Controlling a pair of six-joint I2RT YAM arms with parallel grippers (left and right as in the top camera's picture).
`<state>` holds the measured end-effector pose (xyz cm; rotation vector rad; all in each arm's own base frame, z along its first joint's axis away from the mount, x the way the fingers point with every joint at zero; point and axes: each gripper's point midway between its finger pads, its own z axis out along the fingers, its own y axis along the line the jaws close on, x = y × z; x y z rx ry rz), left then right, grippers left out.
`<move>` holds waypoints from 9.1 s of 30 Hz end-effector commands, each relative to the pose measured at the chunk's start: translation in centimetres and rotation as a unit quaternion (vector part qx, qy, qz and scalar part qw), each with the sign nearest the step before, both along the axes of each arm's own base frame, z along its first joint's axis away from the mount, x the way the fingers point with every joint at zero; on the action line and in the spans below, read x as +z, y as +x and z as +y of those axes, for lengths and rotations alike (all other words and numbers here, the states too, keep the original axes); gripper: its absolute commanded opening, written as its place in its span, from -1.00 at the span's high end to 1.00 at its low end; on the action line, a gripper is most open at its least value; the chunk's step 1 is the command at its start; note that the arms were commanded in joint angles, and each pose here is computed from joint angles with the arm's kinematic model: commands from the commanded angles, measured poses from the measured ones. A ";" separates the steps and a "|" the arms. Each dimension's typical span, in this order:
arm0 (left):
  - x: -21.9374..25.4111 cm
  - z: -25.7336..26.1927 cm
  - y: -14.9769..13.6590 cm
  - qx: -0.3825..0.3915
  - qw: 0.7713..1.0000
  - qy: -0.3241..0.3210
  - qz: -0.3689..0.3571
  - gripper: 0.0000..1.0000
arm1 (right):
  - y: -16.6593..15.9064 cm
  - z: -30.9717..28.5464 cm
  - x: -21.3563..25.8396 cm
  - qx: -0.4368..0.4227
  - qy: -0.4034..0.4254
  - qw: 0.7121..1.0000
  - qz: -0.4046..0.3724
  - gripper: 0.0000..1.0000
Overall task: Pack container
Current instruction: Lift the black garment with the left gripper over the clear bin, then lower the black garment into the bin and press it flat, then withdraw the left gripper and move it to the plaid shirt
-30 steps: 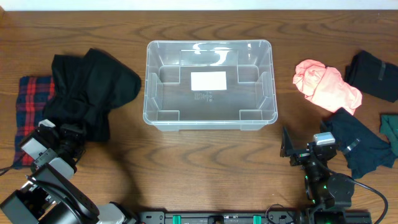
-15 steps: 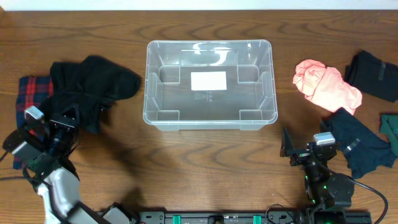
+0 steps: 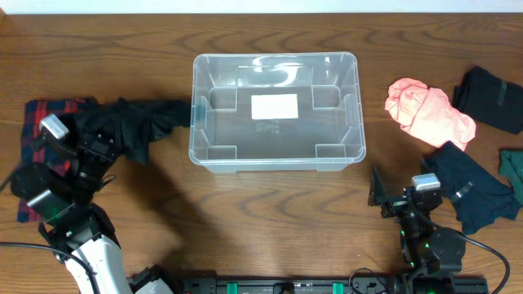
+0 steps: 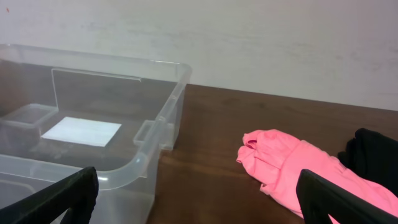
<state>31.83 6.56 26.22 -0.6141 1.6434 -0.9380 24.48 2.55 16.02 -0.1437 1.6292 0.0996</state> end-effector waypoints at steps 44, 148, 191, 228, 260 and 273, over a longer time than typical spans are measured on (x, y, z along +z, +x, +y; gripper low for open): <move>4.2 -23.6 3.0 -0.438 0.873 0.136 -0.166 0.88 | 0.0 0.2 -0.1 0.003 -0.003 1.000 0.000 -0.98; 0.6 -39.0 1.4 -0.546 0.637 0.528 -0.132 0.88 | 0.0 0.2 -0.1 0.003 -0.003 1.000 0.000 -0.99; -12.3 -29.1 8.8 -0.424 0.662 0.589 0.191 -0.07 | 0.0 0.2 -0.1 0.003 -0.003 1.000 0.000 -0.98; -11.8 -27.4 9.5 -0.397 0.694 0.560 0.217 0.61 | 0.0 0.1 -0.1 0.003 -0.003 1.000 0.000 -0.98; -0.7 -20.0 8.8 -0.261 0.787 0.516 0.214 0.70 | 0.0 0.2 -0.1 0.003 -0.003 1.000 0.000 -0.99; 0.0 -0.2 5.5 -0.040 0.870 0.307 0.384 -0.03 | 0.0 0.2 -0.1 0.003 -0.003 1.000 0.000 -0.98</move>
